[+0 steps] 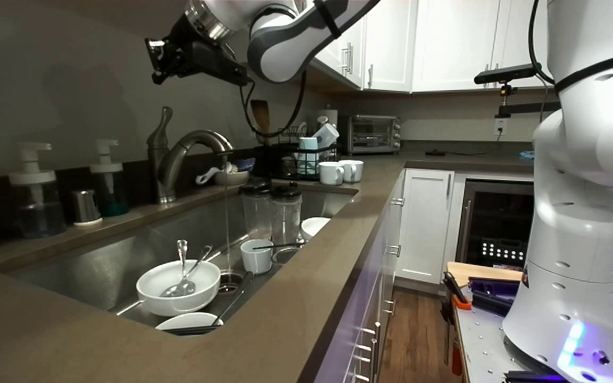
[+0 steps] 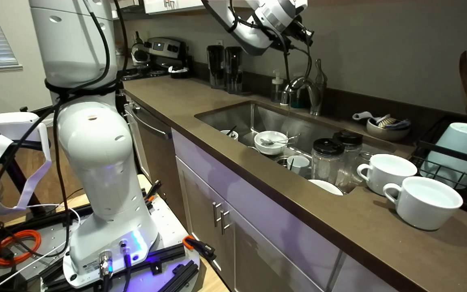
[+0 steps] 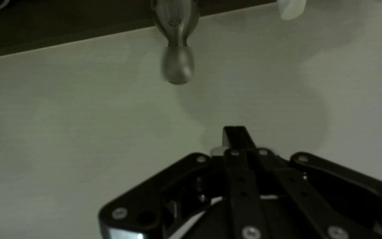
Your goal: Close the tap
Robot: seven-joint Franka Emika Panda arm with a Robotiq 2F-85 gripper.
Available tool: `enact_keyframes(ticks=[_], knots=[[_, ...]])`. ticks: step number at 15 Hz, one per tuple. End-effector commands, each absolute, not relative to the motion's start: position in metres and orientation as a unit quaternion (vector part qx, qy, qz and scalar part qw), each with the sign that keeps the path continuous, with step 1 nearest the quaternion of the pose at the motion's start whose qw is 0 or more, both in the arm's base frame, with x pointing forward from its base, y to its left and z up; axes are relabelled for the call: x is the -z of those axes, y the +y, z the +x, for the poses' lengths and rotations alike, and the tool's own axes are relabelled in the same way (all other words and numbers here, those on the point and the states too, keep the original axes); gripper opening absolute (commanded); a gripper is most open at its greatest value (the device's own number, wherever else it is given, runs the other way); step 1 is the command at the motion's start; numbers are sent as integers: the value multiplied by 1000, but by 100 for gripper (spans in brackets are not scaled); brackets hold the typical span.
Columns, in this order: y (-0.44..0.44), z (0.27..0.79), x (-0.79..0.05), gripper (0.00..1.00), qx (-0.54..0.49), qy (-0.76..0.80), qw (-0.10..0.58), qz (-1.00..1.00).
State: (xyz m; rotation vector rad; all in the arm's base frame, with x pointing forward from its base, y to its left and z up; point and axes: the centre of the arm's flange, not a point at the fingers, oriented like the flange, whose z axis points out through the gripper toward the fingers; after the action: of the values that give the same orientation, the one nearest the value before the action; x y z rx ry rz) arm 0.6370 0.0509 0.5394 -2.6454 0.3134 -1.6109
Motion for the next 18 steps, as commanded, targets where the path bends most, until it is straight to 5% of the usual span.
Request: enact_keyframes(ticks=[1,18], knots=[[44,658,-544,1,515,88,-8,-852],[18,698,-516,0,481,89,-35,-871]])
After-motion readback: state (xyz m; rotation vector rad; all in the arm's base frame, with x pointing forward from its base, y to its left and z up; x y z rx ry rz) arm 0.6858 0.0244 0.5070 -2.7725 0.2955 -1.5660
